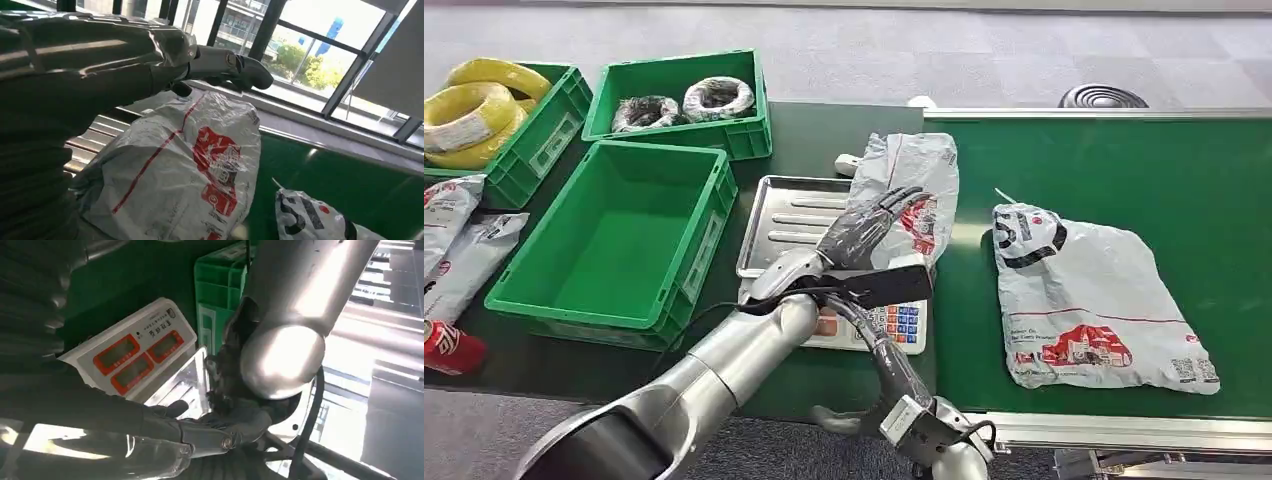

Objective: Moved the parcel from conveyor to table for the left to box.

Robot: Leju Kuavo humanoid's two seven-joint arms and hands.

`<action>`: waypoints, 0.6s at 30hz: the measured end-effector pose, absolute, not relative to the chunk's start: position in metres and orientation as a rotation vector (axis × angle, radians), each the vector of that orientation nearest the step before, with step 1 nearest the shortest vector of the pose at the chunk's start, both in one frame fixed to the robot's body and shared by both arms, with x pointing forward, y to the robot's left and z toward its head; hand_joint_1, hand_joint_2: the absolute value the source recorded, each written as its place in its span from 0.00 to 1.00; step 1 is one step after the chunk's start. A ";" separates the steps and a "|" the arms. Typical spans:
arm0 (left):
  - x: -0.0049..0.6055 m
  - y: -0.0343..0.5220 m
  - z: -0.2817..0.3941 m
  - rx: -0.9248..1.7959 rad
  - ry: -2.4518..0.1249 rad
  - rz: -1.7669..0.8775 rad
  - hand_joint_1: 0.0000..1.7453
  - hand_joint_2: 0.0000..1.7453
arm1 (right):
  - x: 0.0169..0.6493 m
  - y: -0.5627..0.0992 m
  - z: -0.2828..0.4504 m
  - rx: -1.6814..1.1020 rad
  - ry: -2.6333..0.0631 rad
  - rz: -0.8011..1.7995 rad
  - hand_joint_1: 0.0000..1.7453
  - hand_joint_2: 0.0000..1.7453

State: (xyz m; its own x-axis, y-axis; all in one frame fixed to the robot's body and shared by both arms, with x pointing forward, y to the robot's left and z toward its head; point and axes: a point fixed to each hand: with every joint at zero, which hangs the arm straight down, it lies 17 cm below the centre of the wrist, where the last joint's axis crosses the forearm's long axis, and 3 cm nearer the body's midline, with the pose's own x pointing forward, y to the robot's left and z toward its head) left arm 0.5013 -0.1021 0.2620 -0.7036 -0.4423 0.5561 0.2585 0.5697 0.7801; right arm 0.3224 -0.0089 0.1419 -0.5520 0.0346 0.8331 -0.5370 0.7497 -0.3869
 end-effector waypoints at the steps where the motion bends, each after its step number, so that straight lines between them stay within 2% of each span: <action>1: 0.499 -0.105 0.260 0.144 -2.041 -1.184 0.00 1.00 | 0.322 -0.009 0.141 0.377 -2.029 0.791 0.00 1.00; 18: 0.495 -0.108 0.241 0.185 -2.018 -1.251 0.00 1.00 | 0.318 -0.011 0.137 0.341 -2.021 0.788 0.00 1.00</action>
